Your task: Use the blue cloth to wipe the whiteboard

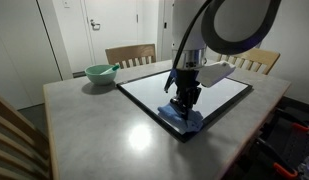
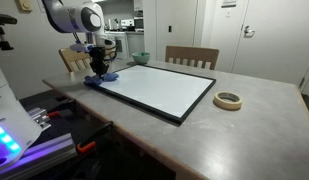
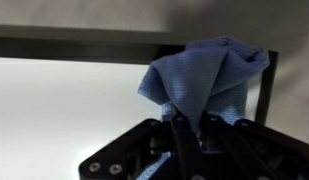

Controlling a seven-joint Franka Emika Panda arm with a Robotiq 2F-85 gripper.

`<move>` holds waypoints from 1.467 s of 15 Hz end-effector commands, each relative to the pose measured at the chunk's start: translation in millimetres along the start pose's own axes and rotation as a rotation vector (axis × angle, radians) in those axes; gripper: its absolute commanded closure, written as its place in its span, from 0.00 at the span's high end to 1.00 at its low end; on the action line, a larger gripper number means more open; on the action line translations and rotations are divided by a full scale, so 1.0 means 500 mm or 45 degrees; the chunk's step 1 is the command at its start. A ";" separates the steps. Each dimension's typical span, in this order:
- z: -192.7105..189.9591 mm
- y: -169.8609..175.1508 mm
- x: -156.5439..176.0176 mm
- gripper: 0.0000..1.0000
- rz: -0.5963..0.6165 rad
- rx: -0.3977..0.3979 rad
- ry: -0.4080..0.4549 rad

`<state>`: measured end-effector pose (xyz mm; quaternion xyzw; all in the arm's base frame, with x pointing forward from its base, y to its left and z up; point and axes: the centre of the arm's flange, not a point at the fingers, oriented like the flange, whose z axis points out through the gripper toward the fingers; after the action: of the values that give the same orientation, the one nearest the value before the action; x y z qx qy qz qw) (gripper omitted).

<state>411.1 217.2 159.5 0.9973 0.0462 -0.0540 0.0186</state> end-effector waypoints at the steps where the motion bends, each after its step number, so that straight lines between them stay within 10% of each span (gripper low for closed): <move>1: 0.040 0.036 0.053 0.03 -0.057 0.025 -0.005; 22: 0.014 0.040 0.280 0.03 -0.291 0.020 0.019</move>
<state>525.0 207.2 160.0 0.9878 0.1498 -0.0415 -0.0032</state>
